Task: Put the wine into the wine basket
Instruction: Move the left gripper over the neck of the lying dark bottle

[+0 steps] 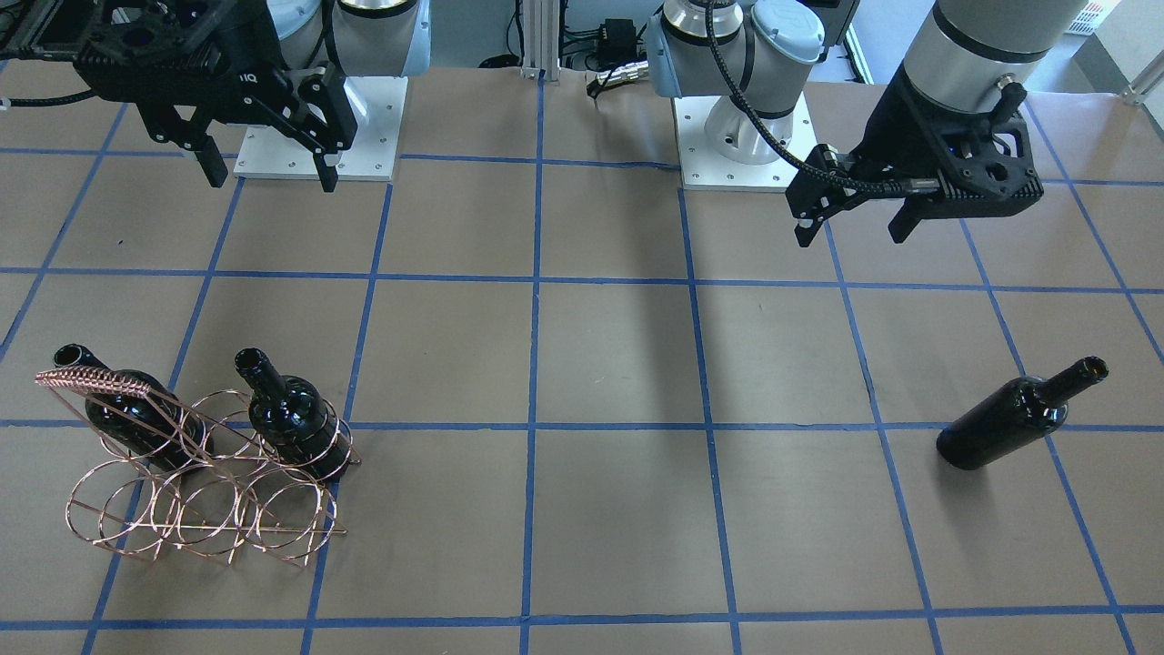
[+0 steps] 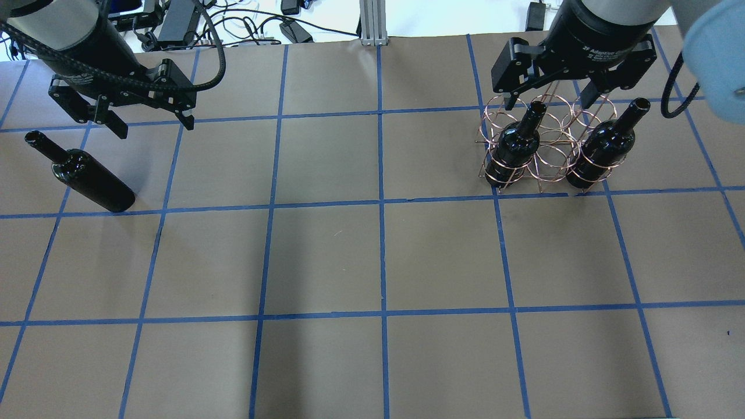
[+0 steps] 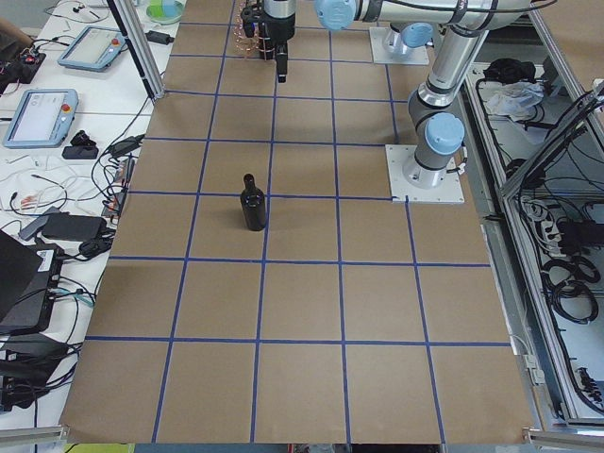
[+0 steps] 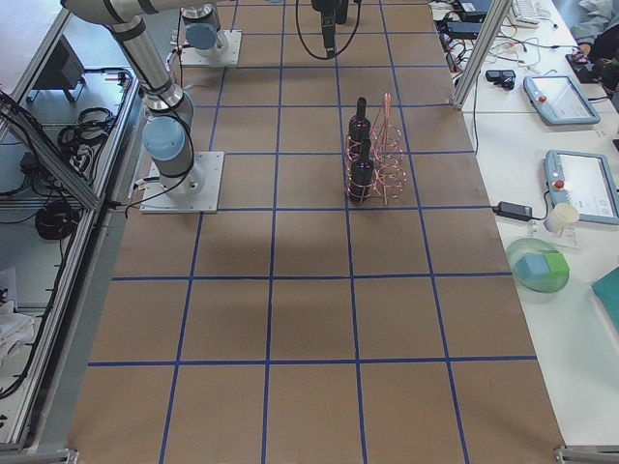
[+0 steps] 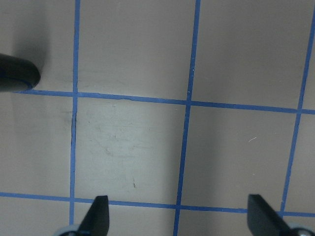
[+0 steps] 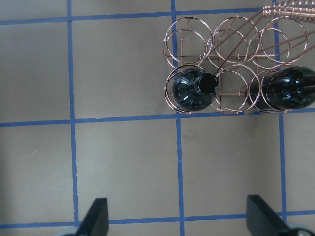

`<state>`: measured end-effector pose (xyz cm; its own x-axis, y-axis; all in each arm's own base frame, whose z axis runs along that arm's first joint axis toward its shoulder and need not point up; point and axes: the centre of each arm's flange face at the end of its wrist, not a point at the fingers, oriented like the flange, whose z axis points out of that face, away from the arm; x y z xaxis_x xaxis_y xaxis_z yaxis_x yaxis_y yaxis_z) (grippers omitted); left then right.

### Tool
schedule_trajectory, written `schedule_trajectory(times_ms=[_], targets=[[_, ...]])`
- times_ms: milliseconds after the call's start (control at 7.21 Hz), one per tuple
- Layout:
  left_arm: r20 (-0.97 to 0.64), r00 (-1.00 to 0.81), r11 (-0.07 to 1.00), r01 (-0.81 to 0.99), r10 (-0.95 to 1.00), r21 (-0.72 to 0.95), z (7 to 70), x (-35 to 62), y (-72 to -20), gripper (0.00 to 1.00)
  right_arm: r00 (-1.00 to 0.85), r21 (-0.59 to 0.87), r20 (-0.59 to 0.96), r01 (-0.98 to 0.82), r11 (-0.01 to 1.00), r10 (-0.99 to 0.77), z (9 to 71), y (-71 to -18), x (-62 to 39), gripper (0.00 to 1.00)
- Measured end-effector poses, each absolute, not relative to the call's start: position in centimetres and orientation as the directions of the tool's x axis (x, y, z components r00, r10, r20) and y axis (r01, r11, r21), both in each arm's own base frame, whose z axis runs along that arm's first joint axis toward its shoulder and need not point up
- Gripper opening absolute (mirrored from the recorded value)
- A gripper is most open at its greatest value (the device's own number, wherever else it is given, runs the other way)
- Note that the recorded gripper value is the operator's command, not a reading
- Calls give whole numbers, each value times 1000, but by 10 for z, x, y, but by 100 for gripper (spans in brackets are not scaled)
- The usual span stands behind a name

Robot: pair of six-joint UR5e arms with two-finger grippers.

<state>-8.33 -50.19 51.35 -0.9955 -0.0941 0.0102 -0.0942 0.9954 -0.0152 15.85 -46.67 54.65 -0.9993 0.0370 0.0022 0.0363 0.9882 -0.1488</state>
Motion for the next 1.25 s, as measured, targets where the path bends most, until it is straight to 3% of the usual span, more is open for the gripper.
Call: schedule_trajectory(times_ms=[1249], targets=[[4, -995, 995, -96, -96, 3, 503, -82, -495, 100, -997, -126, 1, 79, 989, 80, 535, -483, 137, 100]])
